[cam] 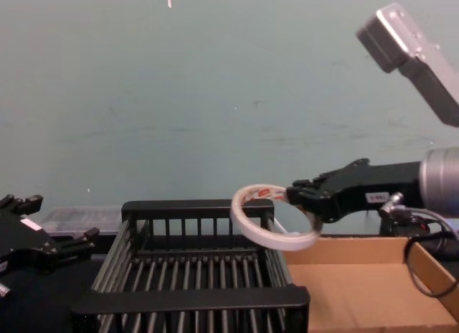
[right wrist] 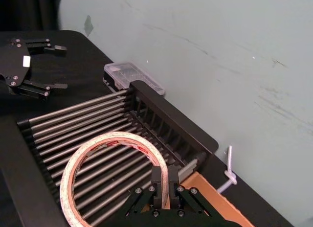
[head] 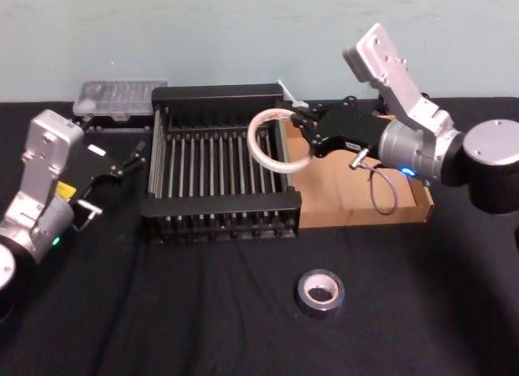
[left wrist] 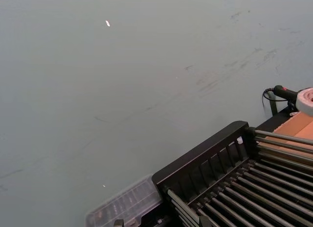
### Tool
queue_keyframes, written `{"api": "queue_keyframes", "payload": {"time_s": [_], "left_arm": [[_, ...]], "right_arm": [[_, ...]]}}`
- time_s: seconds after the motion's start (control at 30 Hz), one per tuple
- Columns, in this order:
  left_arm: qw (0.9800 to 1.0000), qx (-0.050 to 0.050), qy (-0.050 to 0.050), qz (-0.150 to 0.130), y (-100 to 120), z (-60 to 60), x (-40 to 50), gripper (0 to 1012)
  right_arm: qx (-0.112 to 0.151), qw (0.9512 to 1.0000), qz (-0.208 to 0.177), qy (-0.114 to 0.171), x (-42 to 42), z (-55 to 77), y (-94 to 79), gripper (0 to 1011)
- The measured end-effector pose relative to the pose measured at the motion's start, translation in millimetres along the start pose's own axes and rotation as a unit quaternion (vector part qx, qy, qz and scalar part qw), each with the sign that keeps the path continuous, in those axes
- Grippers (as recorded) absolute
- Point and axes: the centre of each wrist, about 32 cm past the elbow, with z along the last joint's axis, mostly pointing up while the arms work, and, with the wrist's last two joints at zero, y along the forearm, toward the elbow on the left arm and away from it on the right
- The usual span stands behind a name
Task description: Pick up the white tape and place it into the black box , Pick up the silver tape and place it into the brown box.
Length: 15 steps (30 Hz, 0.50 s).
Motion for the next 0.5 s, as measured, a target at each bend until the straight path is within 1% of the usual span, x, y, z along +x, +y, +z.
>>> {"api": "queue_keyframes", "payload": {"time_s": [0.23,0.5], "left_arm": [[1.0,0.0,0.0,0.0,0.0,0.0,0.0,1001],[1.0,0.0,0.0,0.0,0.0,0.0,0.0,1001]], "right_arm": [[0.003,0.9999,0.011,-0.008,-2.8,5.5,13.4,80],[0.001,0.9998,0.017,-0.013,-5.5,8.1,27.6,80]]}}
